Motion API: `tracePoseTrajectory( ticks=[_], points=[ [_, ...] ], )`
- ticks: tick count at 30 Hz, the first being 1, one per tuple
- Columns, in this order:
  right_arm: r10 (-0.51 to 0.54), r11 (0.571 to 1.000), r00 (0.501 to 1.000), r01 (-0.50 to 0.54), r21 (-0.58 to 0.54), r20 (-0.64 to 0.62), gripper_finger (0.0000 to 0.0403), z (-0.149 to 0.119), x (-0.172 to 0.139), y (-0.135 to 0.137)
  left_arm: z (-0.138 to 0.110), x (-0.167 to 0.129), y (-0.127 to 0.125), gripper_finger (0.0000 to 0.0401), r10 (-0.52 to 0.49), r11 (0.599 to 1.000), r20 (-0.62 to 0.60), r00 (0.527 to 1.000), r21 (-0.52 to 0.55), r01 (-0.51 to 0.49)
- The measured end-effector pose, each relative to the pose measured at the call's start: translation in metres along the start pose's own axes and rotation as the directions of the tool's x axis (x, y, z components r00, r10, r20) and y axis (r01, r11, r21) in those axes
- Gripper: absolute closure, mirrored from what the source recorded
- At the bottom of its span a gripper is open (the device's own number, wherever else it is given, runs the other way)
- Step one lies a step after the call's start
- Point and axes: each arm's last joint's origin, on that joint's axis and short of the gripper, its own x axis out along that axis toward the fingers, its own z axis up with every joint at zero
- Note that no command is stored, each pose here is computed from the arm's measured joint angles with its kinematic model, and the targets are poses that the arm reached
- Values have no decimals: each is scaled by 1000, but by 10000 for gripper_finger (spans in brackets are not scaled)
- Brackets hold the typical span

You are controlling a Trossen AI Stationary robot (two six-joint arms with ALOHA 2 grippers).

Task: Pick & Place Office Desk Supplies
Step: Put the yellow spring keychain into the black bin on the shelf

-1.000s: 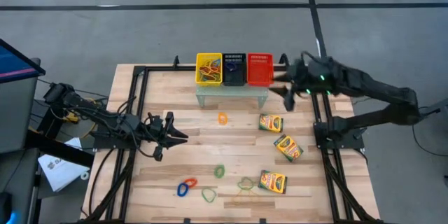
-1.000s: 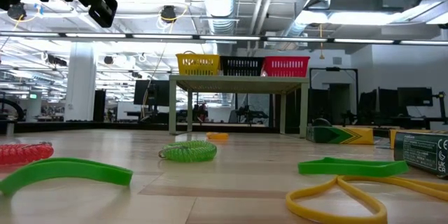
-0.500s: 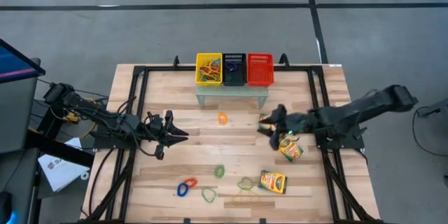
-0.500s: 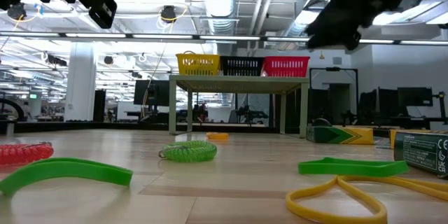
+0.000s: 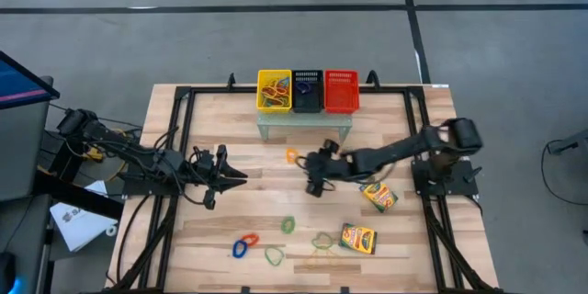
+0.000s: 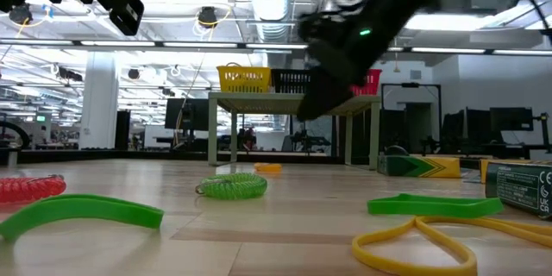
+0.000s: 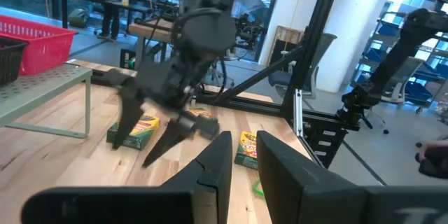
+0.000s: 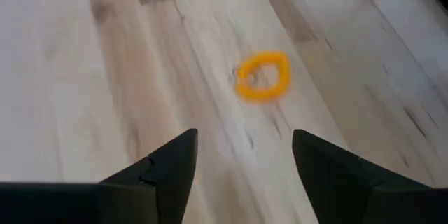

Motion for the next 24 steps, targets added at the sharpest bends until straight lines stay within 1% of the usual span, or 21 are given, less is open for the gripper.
tracePoseTrajectory(
  ticks=[3,5,8,11,17,20,24],
  points=[
    [30,999,999,-30,-23,-24,161,17,20,-1,0,0,0,339,0,1000,0,1000,0,0],
    [53,999,998,-53,-10,-32,161,27,33,-4,0,0,0,339,0,1000,0,1000,-1,0],
    [44,999,998,-44,22,-40,163,39,49,-11,0,0,0,339,0,1000,0,1000,-1,0],
    [25,999,998,-22,38,-62,163,45,65,-15,0,0,0,339,0,1000,-1,1000,0,0],
    [2,1000,989,-1,7,-151,163,43,91,-10,0,0,0,339,-1,1000,1,1000,-1,1],
    [-9,1000,987,11,10,-159,163,43,105,-10,0,0,0,339,-1,1000,2,1000,-2,1],
    [-39,999,986,44,25,-162,163,45,116,-20,0,0,0,339,-1,1000,3,1000,-21,1]
  ],
)
